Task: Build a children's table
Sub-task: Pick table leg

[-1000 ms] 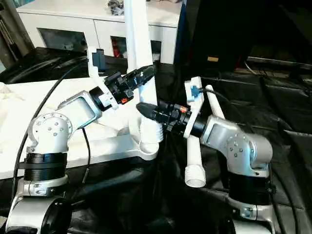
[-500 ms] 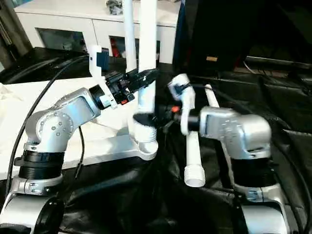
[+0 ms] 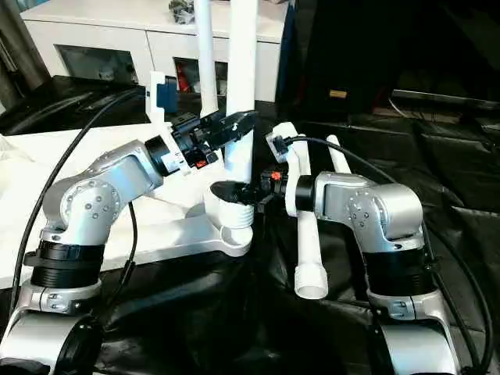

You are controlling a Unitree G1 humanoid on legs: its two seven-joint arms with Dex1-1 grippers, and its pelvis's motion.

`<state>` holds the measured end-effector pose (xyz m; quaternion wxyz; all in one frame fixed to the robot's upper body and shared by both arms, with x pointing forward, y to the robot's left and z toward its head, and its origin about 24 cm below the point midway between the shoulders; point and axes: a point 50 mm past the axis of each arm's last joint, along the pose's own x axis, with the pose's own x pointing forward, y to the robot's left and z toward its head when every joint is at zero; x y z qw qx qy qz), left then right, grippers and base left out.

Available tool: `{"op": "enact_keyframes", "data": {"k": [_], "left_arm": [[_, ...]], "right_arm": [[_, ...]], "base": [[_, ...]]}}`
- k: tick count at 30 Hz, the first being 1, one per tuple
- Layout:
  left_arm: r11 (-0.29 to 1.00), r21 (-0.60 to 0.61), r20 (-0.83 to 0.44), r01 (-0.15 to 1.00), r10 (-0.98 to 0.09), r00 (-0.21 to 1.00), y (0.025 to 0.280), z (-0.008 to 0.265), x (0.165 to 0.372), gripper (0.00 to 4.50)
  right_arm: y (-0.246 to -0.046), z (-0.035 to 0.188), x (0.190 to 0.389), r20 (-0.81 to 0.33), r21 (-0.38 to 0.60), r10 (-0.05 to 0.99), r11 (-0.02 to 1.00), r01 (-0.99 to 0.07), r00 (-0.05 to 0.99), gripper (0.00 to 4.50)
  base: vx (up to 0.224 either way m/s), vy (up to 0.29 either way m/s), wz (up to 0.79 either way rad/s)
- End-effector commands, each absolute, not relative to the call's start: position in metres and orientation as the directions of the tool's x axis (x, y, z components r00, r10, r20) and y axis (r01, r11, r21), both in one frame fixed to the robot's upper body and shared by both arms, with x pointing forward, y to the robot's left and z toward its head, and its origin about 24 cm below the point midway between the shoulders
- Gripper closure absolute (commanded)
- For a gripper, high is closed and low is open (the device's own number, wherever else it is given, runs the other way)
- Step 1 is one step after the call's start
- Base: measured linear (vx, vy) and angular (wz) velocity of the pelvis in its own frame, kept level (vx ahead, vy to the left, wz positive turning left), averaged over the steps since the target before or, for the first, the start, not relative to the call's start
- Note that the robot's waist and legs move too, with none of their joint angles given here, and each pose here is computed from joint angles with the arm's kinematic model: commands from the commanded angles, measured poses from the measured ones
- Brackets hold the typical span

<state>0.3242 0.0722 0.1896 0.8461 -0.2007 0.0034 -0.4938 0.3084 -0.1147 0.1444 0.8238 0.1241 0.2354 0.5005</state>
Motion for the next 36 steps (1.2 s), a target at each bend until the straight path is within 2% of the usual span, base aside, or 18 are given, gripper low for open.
{"op": "enact_keyframes", "data": {"k": [1, 4, 5, 7, 12, 16, 18, 20, 21, 22, 28, 32, 33, 36], "left_arm": [[0.414, -0.307, 0.219, 0.857, -0.845, 0.487, 0.071, 0.196, 0.32, 2.64], [0.414, -0.308, 0.22, 0.857, -0.845, 0.487, 0.071, 0.196, 0.32, 2.64], [0.413, -0.308, 0.221, 0.857, -0.845, 0.487, 0.071, 0.197, 0.32, 2.64], [0.411, -0.31, 0.224, 0.857, -0.845, 0.486, 0.071, 0.197, 0.321, 2.64], [0.398, -0.315, 0.221, 0.861, -0.852, 0.475, 0.071, 0.196, 0.319, 2.64], [0.388, -0.317, 0.21, 0.865, -0.861, 0.463, 0.07, 0.195, 0.318, 2.64], [0.437, -0.304, 0.169, 0.847, -0.85, 0.499, 0.071, 0.19, 0.32, 2.64], [0.471, -0.296, 0.148, 0.831, -0.837, 0.527, 0.073, 0.188, 0.322, 2.64], [0.472, -0.297, 0.147, 0.83, -0.836, 0.528, 0.073, 0.188, 0.322, 2.08], [0.483, -0.299, 0.147, 0.823, -0.829, 0.54, 0.074, 0.188, 0.323, 1.94], [0.489, -0.319, 0.202, 0.812, -0.802, 0.563, 0.082, 0.192, 0.322, 1.59], [0.553, -0.293, 0.281, 0.78, -0.73, 0.623, 0.091, 0.197, 0.326, 1.19], [0.584, -0.283, 0.335, 0.761, -0.683, 0.649, 0.097, 0.201, 0.327, 1.13], [0.594, -0.29, 0.377, 0.751, -0.65, 0.66, 0.103, 0.205, 0.327, 1.1]], "right_arm": [[-0.114, 0.151, 0.311, -0.251, 0.414, 0.882, 0.47, -0.78, 0.398, 1.1], [-0.114, 0.15, 0.311, -0.257, 0.408, 0.88, 0.474, -0.78, 0.399, 1.21], [-0.114, 0.15, 0.311, -0.259, 0.407, 0.879, 0.475, -0.781, 0.4, 1.42], [-0.114, 0.149, 0.312, -0.259, 0.405, 0.878, 0.476, -0.781, 0.402, 1.42], [-0.114, 0.149, 0.312, -0.253, 0.403, 0.881, 0.472, -0.784, 0.401, 1.95], [-0.114, 0.149, 0.312, -0.25, 0.403, 0.882, 0.47, -0.785, 0.4, 2.16], [-0.114, 0.148, 0.312, -0.249, 0.401, 0.881, 0.472, -0.785, 0.402, 2.42], [-0.114, 0.147, 0.312, -0.248, 0.4, 0.88, 0.473, -0.785, 0.404, 2.42], [-0.114, 0.147, 0.312, -0.248, 0.4, 0.88, 0.474, -0.785, 0.405, 2.51], [-0.114, 0.147, 0.312, -0.247, 0.4, 0.88, 0.474, -0.784, 0.406, 2.54], [-0.113, 0.144, 0.311, -0.246, 0.401, 0.878, 0.478, -0.781, 0.411, 2.57], [-0.113, 0.141, 0.311, -0.251, 0.397, 0.871, 0.491, -0.776, 0.422, 2.57], [-0.114, 0.14, 0.312, -0.251, 0.392, 0.865, 0.502, -0.771, 0.435, 2.57], [-0.115, 0.14, 0.313, -0.248, 0.388, 0.86, 0.511, -0.767, 0.447, 2.57]], "base": [[0.0, 0.0, 0.0], [0.0, 0.0, 0.0], [0.0, 0.0, 0.0], [0.0, 0.0, 0.0], [0.0, 0.0, 0.0], [0.0, 0.0, 0.0], [0.0, 0.0, 0.0], [0.0, 0.0, 0.0], [0.0, 0.0, 0.0], [0.0, 0.0, 0.0], [0.0, 0.0, 0.0], [0.0, 0.0, 0.0], [0.0, 0.0, 0.0], [0.0, 0.0, 0.0]]}}
